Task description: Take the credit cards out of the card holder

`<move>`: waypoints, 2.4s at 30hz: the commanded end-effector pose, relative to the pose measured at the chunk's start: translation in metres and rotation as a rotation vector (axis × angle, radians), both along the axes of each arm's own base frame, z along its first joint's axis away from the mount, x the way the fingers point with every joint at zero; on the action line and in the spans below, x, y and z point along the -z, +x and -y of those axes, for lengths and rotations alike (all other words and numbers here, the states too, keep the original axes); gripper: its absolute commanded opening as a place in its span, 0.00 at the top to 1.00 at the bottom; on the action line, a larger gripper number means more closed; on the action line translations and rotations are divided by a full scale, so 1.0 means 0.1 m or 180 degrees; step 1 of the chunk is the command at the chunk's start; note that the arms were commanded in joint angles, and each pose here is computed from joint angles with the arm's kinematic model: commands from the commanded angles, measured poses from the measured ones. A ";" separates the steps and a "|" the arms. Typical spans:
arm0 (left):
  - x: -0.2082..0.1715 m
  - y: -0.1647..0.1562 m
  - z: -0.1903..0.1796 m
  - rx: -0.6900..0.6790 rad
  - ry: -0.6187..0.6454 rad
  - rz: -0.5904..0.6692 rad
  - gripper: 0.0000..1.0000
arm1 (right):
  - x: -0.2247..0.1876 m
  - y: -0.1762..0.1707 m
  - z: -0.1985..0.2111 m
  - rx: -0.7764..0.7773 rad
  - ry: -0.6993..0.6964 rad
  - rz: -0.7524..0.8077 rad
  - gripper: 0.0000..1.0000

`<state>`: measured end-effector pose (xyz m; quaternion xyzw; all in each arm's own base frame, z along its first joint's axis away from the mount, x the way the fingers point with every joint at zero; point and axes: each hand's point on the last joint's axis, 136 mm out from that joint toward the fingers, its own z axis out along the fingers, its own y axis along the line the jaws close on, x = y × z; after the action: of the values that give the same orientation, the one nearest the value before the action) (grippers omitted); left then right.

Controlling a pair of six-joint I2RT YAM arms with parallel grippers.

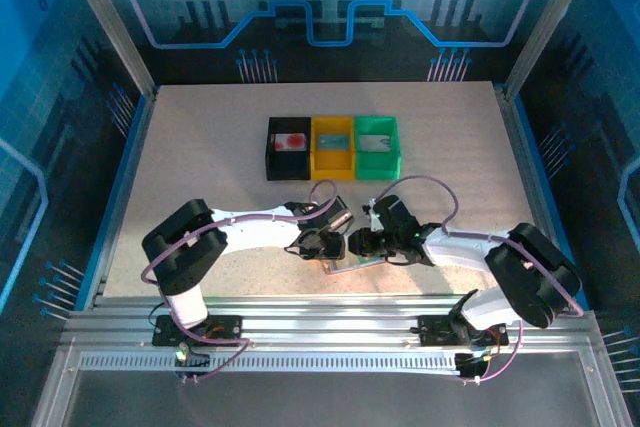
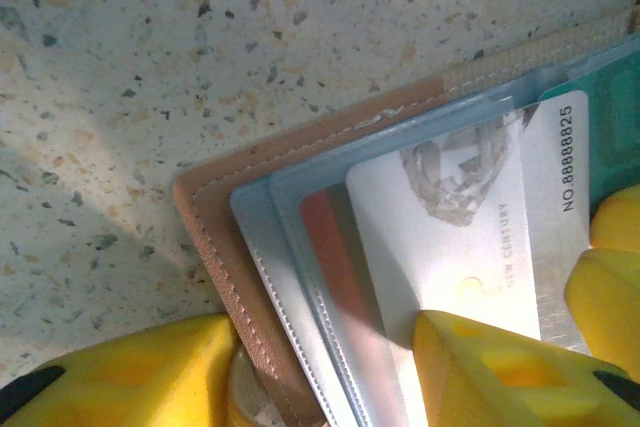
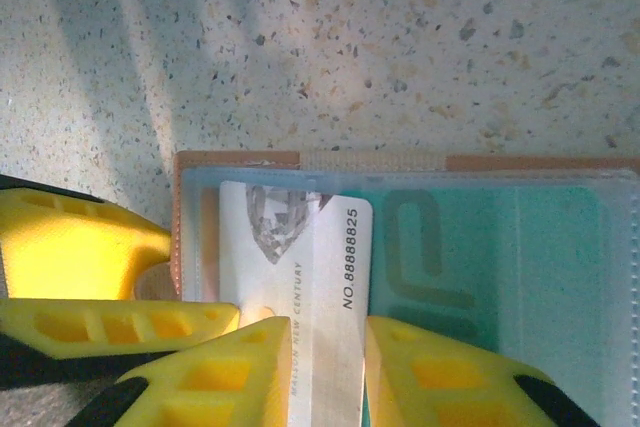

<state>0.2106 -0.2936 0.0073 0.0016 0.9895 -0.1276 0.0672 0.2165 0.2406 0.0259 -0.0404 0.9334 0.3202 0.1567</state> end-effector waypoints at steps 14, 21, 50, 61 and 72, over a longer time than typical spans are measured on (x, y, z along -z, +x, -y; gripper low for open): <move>0.23 -0.20 -0.01 0.0104 -0.0032 -0.0105 0.49 | 0.13 -0.23 0.21 -0.0012 -0.0486 -0.0279 0.73; 0.06 -0.13 -0.13 0.0036 0.0093 0.0068 0.45 | 0.16 -0.24 0.20 -0.0032 -0.0485 -0.0295 0.73; 0.37 -0.20 -0.25 -0.0110 0.0152 -0.0279 0.46 | 0.12 -0.26 0.09 -0.0151 -0.0253 -0.0233 0.72; 0.56 -0.29 -0.16 -0.0051 0.0196 -0.0404 0.46 | 0.01 -0.26 -0.02 -0.0225 -0.0052 -0.0136 0.73; 0.63 -0.32 -0.10 -0.0047 0.0142 -0.0464 0.46 | -0.24 -0.25 -0.13 -0.0304 0.0283 0.0112 0.73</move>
<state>0.2102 -0.2724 0.0056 -0.0216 0.9926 -0.0967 0.0703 0.1969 0.2425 0.0376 -0.0628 0.9271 0.3370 0.1515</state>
